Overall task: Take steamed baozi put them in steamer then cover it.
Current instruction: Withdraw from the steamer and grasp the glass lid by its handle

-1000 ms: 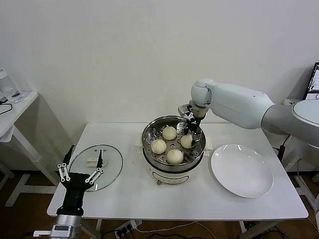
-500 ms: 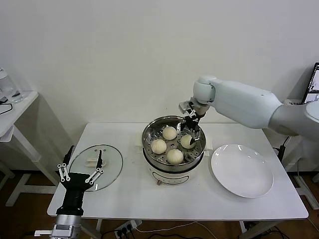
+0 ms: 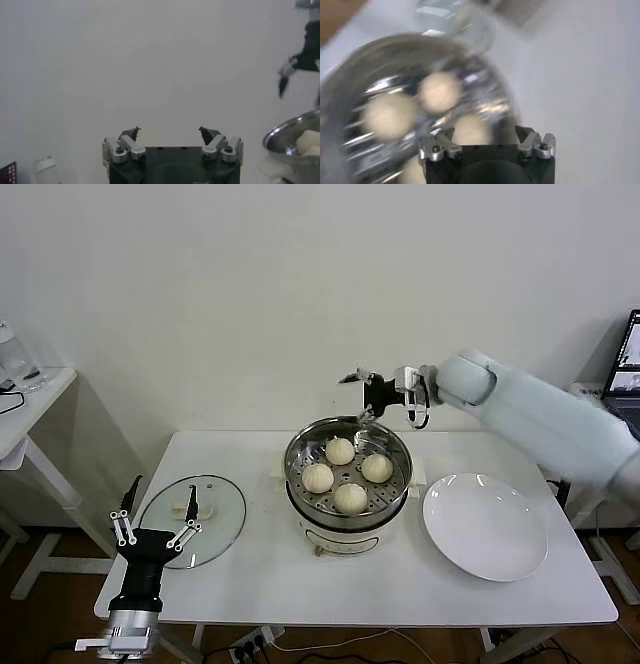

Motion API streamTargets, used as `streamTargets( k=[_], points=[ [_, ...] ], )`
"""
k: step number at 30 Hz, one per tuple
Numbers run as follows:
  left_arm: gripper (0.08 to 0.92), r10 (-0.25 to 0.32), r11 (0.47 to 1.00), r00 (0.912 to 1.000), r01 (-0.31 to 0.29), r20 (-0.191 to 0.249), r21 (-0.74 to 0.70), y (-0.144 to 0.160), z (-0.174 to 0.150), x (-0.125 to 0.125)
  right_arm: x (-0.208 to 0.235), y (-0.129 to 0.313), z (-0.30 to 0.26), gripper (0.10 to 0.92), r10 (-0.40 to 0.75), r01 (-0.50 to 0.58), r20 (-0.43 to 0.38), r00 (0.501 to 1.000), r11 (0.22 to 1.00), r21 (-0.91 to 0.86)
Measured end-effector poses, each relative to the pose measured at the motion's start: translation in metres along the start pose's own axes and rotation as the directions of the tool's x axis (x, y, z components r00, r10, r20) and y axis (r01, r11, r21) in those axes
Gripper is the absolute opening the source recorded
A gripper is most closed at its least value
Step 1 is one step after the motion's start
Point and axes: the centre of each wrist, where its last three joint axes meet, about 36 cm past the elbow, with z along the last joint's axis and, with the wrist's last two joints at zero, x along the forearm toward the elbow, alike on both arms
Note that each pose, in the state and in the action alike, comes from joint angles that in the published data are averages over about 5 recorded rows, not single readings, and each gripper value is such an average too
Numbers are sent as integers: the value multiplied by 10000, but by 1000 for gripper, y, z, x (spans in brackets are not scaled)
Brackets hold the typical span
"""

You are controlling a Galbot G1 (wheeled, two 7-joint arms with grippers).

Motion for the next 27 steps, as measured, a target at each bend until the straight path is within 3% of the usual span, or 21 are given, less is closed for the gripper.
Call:
streamTargets(
  k=[5,11,19,27],
  points=[
    [823,12,9994,10000,-12,-2,-355,1,-2,-2,16,37,27,823,3440,-3278,906,9346,9317,-1566],
    [823,-30,9951,9999,42,127,-984,5,3,-7,43,89,62,823,6302,-5803,470,7750,7393,-3416],
    [823,271,9535,9995,-214,148,-3008,16,34,-18,78,173,104,823,7911,-7396,-1278,5982,4837,-4679],
    [823,1070,8369,9936,-1093,-356,-5364,29,87,-24,113,253,129,823,8329,-8095,-2830,4755,2884,-5115]
  ],
)
